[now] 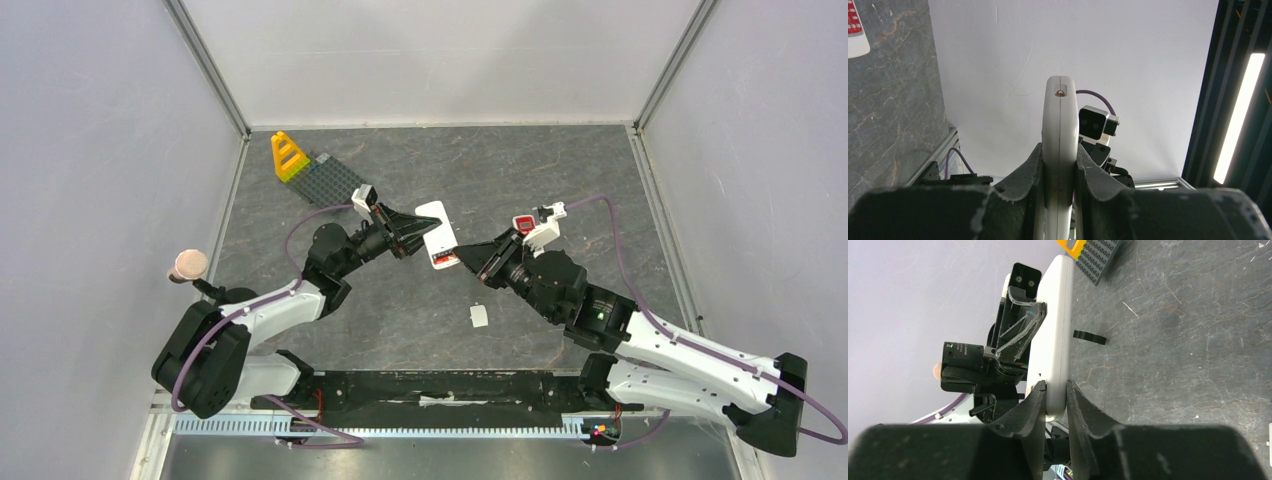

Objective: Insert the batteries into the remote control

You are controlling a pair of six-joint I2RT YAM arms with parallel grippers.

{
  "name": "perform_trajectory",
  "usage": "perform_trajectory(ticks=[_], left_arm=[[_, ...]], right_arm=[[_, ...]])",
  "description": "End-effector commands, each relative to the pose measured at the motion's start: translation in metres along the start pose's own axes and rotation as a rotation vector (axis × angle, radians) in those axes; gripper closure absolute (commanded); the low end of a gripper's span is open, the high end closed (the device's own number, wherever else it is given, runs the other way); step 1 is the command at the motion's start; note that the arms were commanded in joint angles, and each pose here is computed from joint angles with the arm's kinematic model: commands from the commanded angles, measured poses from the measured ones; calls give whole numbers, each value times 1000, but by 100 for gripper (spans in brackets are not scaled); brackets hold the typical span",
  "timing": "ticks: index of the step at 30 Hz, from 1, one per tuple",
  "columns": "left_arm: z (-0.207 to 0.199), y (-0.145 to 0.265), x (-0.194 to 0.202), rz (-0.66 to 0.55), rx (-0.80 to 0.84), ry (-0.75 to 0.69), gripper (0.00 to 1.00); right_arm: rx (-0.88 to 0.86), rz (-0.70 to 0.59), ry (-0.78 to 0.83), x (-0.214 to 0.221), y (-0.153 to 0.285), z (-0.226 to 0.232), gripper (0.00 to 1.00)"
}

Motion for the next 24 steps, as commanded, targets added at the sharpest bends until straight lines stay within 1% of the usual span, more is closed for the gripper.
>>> perform_trajectory(ticks=[1, 2, 4, 6, 8, 11, 14, 17, 21, 24], left_arm=[[-38, 3, 10, 32, 148, -17, 98], [-37, 3, 10, 33, 146, -19, 98], [-36, 3, 11, 38, 141, -33, 98], [-34, 4, 13, 47, 127, -55, 98], [-31, 5, 15, 55, 103, -94, 98], [-25, 7, 18, 65, 56, -152, 98], [-23, 10, 21, 81, 27, -219, 98], [-25, 13, 25, 105, 15, -279, 98], [-30, 15, 33, 158, 14, -356, 98], [-37, 19, 38, 185, 32, -403, 98]], right_arm=[[39, 116, 57, 24, 0, -14, 73], [38, 109, 56, 22, 0, -14, 66], [31, 89, 51, 17, 2, -10, 49], [21, 66, 52, 11, 5, -7, 38], [6, 45, 58, 5, 8, -2, 27], [-22, 19, 64, -4, 14, 5, 15], [-70, 10, 76, -9, 19, 14, 10], [-104, 19, 52, -9, 21, 19, 7], [-185, 75, -23, 5, 20, 28, 6], [-218, 123, -37, 16, 16, 30, 6]])
Point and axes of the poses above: each gripper's point midway between its finger pads, its own y axis back along the fingers, its own z axis along the line the jaws close on, x = y × z, the point moved 3 cm from there along y, back along the fingers
